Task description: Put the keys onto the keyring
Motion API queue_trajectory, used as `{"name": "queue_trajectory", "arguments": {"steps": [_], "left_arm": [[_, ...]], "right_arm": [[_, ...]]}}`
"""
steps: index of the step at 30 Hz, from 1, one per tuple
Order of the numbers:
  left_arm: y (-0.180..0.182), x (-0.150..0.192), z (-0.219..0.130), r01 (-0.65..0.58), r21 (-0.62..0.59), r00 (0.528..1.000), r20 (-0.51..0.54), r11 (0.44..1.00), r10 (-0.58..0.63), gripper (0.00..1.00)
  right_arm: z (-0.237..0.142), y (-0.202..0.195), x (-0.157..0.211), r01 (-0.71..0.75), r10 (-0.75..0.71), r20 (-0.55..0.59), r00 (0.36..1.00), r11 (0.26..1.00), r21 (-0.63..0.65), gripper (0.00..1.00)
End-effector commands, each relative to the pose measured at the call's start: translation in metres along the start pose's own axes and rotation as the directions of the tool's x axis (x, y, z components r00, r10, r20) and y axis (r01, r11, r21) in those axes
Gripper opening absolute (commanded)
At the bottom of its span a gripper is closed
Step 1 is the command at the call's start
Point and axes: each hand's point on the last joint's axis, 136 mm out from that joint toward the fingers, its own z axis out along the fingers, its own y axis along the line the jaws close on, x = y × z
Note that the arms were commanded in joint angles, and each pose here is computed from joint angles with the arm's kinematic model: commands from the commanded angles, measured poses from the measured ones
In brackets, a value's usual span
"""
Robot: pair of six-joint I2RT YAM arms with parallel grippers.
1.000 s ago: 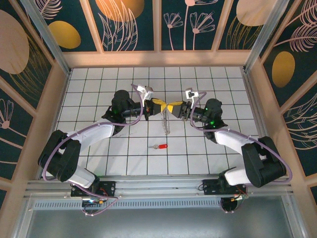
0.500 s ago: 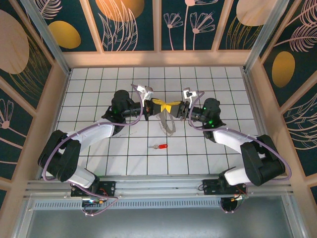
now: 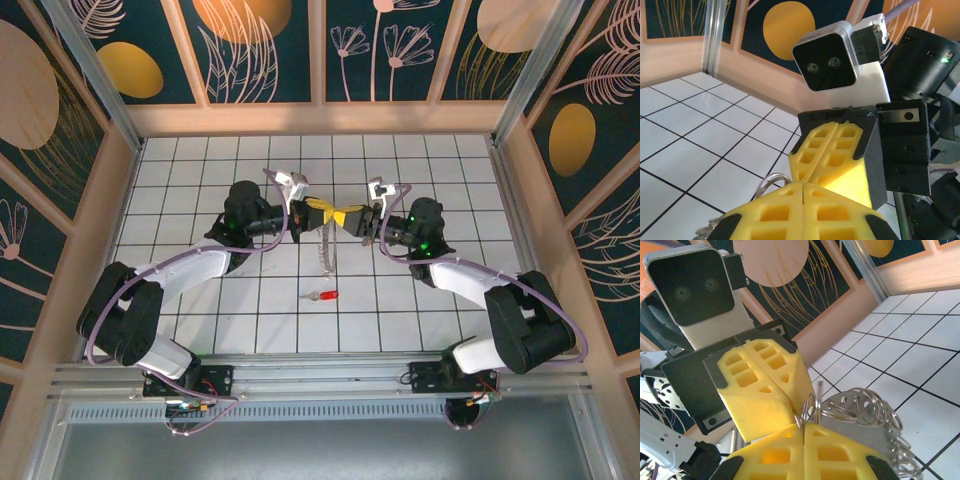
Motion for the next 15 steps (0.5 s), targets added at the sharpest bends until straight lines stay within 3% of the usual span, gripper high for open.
{"name": "queue_trajectory", "arguments": {"steps": [1,7,11,15], "left_arm": [[-0.009,-0.028,-0.002,-0.044,-0.010,0.996,0.082,0.999,0.044,0.01],[-0.006,-0.051,-0.022,-0.016,-0.119,0.979,0.202,0.993,0.040,0.48],[0.002,-0.054,-0.034,0.026,-0.198,0.968,0.250,0.980,0.025,0.55],[-0.002,-0.043,-0.031,0.063,-0.149,0.971,0.237,0.987,-0.026,0.54]], "right_arm": [[0.001,0.009,-0.016,0.066,-0.066,0.053,0.996,0.998,-0.007,0.00],[-0.002,0.010,-0.020,0.075,-0.075,0.073,0.995,0.997,0.008,0.00],[-0.005,0.012,-0.026,0.081,-0.082,0.092,0.992,0.997,0.016,0.00],[-0.007,0.018,-0.033,0.078,-0.078,0.126,0.989,0.997,0.009,0.00]]}}
